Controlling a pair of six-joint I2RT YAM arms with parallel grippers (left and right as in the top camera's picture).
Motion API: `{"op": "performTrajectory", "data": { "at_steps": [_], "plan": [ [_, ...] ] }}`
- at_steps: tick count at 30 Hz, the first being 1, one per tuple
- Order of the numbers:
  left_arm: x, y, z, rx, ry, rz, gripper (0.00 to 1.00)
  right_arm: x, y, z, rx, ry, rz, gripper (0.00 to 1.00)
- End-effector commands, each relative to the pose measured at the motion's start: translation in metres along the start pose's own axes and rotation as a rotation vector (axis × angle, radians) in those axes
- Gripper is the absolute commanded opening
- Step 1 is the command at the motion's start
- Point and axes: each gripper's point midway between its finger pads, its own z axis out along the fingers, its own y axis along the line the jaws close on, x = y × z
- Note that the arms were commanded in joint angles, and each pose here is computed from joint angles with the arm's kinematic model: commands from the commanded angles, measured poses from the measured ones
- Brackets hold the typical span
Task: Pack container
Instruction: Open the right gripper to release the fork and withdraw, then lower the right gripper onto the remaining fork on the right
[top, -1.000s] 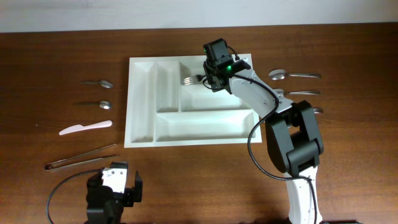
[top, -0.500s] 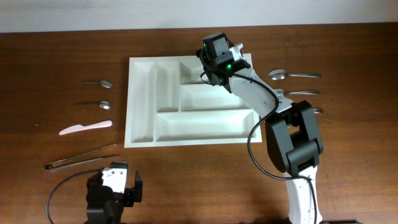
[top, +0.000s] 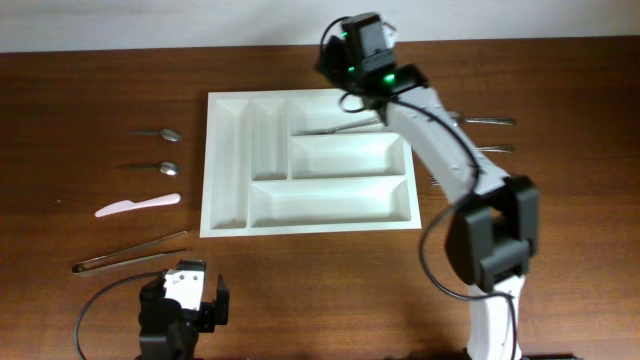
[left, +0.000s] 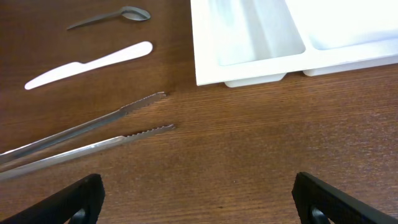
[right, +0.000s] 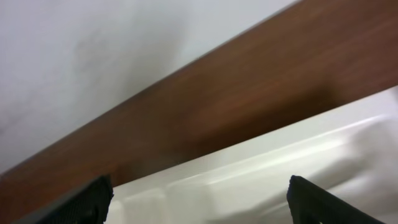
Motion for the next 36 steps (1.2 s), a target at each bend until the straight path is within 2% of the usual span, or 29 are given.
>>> {"op": "performTrajectory", "data": {
  "at_steps": [1, 4, 9, 12, 15, 18, 21, 24, 27, 36],
  "plan": [
    [0.0, -0.001, 0.0, 0.007, -0.006, 0.015, 0.99, -0.058, -0.014, -0.061, 0.027, -0.057, -0.064, 0.96],
    [0.0, -0.001, 0.0, 0.007, -0.006, 0.015, 0.99, -0.057, -0.048, -0.076, 0.083, 0.042, -0.02, 0.99],
    [0.0, -0.001, 0.0, 0.007, -0.006, 0.015, 0.99, -0.027, -0.126, -0.101, 0.277, 0.288, 0.101, 0.99],
    [0.0, -0.001, 0.0, 0.007, -0.006, 0.015, 0.99, -0.017, -0.16, -0.109, 0.381, 0.351, 0.163, 0.97],
    [0.0, -0.001, 0.0, 0.007, -0.006, 0.015, 0.99, -0.014, -0.182, -0.113, 0.471, 0.34, 0.316, 0.93],
    [0.0, -0.001, 0.0, 0.007, -0.006, 0.015, 0.99, -0.011, -0.204, -0.117, 0.578, 0.291, 0.526, 0.93],
    [0.0, -0.001, 0.0, 0.007, -0.006, 0.015, 0.99, -0.005, -0.216, -0.118, 0.63, 0.27, 0.658, 0.89],
    [0.0, -0.001, 0.0, 0.007, -0.006, 0.015, 0.99, 0.002, -0.231, -0.118, 0.693, 0.242, 0.756, 0.89],
    [0.0, -0.001, 0.0, 0.007, -0.006, 0.015, 0.99, 0.013, -0.246, -0.117, 0.754, 0.228, 0.82, 0.89],
    [0.0, -0.001, 0.0, 0.007, -0.006, 0.015, 0.99, 0.057, -0.29, -0.097, 0.842, 0.256, 0.849, 0.86]
  ]
}}
